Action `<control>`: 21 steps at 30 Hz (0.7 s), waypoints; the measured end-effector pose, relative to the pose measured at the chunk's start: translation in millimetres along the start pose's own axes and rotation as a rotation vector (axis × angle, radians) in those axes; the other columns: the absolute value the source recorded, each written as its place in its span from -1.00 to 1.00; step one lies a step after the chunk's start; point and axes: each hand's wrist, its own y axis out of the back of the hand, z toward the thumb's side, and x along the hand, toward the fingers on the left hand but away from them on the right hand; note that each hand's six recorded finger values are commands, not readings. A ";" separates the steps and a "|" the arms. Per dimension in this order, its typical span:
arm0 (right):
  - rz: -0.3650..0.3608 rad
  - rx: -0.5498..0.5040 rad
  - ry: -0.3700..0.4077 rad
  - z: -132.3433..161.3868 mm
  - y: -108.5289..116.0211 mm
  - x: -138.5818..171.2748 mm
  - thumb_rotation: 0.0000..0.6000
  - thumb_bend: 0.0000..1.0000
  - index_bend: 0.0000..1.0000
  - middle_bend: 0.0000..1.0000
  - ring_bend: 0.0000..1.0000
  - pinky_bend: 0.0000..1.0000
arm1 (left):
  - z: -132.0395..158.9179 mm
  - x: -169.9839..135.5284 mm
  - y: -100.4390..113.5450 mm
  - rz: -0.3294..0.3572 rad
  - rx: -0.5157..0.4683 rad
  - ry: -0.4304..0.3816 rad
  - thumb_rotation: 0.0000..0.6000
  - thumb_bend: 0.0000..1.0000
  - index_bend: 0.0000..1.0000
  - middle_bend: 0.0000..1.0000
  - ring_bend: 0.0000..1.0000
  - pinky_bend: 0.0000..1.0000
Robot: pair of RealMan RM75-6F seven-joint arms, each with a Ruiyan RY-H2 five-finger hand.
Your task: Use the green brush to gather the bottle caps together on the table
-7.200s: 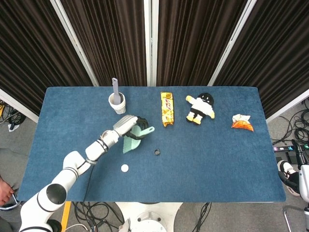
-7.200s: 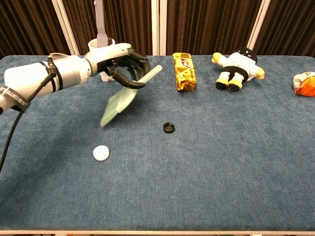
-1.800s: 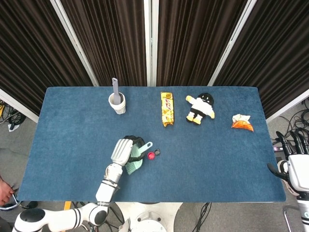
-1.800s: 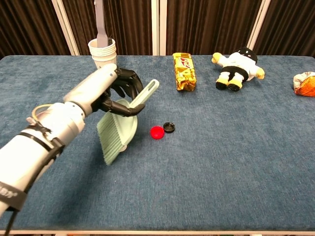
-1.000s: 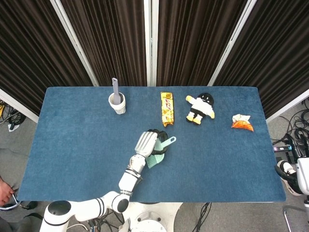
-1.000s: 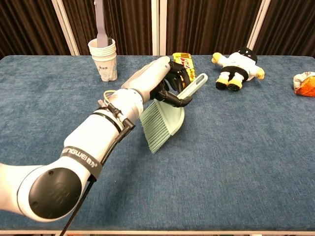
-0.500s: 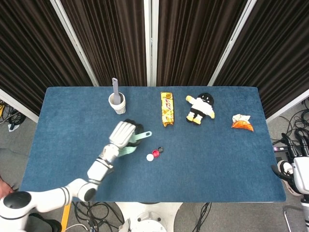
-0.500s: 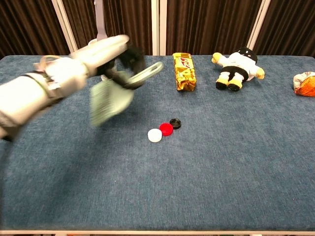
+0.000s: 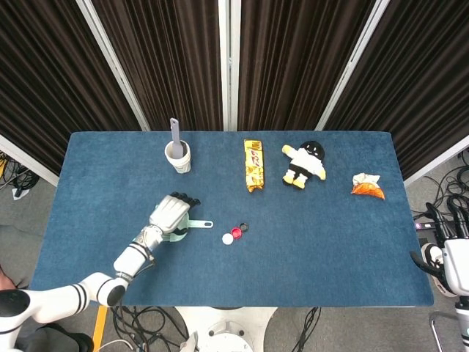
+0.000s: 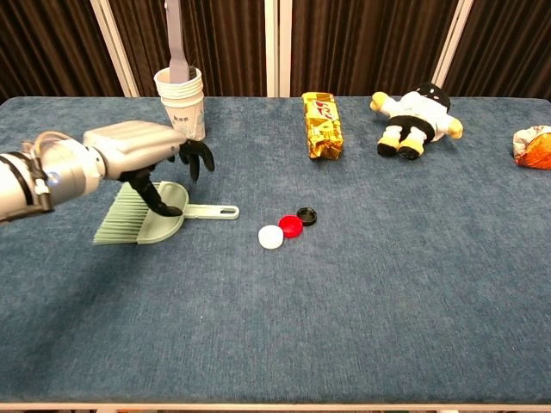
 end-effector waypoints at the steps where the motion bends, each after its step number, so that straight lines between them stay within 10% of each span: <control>1: 0.002 0.001 -0.005 -1.4 0.2 0.6 1.00 -0.83 -0.95 -0.50 -1.00 -0.92 | -5.0 -3.9 5.0 0.015 -0.017 0.011 1.00 -0.69 -0.63 -0.53 -0.65 -0.54; 14: 0.121 -0.054 -0.004 -6.5 -21.5 -2.8 1.00 -0.80 -0.95 -0.65 -1.00 -0.88 | -162.0 -137.1 45.0 0.248 -0.132 0.436 1.00 -0.69 -0.63 -0.53 -0.65 -0.58; 21: 0.118 -0.059 0.028 6.3 -32.5 -0.3 1.00 -0.79 -0.95 -0.68 -1.00 -0.88 | -178.2 -222.5 29.8 0.308 -0.172 0.584 1.00 -0.71 -0.60 -0.53 -0.65 -0.59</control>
